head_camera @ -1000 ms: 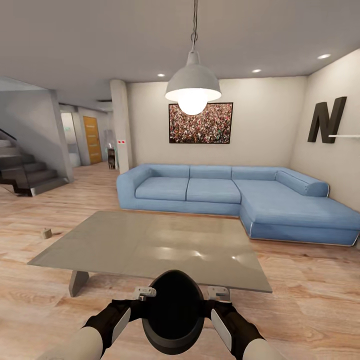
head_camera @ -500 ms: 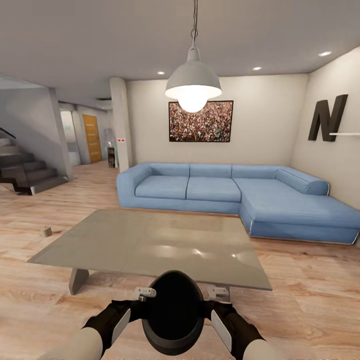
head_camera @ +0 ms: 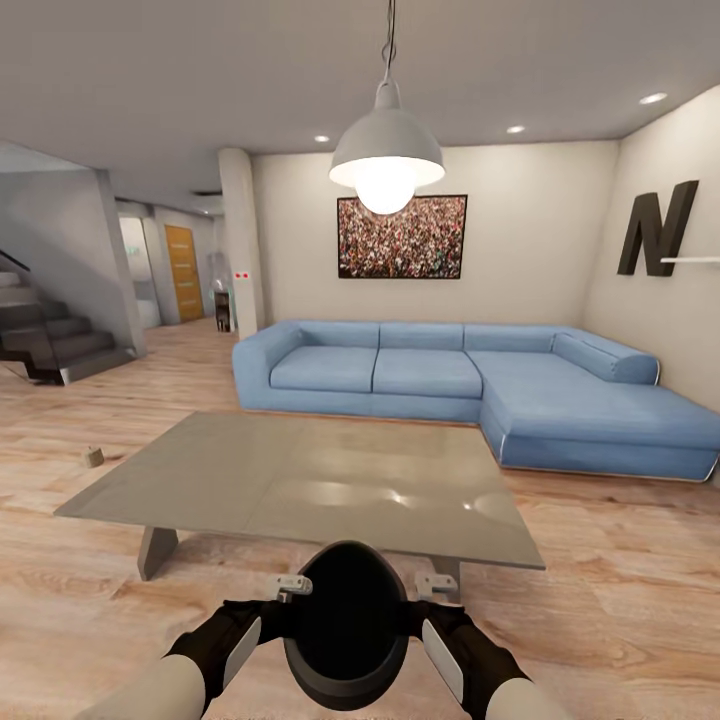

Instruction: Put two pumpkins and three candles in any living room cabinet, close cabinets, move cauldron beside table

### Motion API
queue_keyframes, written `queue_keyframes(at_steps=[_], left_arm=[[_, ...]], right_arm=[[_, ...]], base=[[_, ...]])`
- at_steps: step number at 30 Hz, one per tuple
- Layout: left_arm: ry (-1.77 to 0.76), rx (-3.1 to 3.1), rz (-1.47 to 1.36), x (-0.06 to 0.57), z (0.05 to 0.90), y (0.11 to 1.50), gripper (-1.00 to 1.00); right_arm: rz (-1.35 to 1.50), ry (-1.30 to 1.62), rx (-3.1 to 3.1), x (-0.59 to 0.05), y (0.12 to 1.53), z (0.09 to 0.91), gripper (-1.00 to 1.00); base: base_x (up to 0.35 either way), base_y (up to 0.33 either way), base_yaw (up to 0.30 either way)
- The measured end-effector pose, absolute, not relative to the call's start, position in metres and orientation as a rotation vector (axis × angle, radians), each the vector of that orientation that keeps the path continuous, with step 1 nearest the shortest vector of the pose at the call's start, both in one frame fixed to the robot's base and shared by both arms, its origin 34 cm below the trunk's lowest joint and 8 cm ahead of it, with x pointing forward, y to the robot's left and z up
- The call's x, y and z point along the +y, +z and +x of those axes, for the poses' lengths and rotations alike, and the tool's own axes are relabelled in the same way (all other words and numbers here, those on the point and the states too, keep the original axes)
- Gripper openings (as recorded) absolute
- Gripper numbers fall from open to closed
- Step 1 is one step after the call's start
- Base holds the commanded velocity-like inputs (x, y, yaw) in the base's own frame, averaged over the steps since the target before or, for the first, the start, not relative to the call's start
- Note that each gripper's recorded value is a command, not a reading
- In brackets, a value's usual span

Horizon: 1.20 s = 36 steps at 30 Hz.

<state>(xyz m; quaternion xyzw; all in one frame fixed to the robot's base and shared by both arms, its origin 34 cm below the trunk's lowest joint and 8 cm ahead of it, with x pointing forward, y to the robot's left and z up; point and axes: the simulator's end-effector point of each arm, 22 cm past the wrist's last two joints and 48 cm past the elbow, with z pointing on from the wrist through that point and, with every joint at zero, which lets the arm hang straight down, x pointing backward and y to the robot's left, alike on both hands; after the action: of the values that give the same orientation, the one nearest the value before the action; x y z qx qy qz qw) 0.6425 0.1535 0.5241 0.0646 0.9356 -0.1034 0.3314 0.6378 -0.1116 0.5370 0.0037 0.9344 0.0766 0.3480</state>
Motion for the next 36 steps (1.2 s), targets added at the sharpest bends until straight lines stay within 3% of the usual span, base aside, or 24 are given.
queue_keyframes(at_steps=[36], left_arm=[[-0.273, 2.464, 0.167, 0.153, 0.624, 0.437, -1.00]], right_arm=[[0.013, 0.199, 2.442, -0.112, 0.450, 0.619, -1.00]], base=[[0.000, 0.000, 0.000]])
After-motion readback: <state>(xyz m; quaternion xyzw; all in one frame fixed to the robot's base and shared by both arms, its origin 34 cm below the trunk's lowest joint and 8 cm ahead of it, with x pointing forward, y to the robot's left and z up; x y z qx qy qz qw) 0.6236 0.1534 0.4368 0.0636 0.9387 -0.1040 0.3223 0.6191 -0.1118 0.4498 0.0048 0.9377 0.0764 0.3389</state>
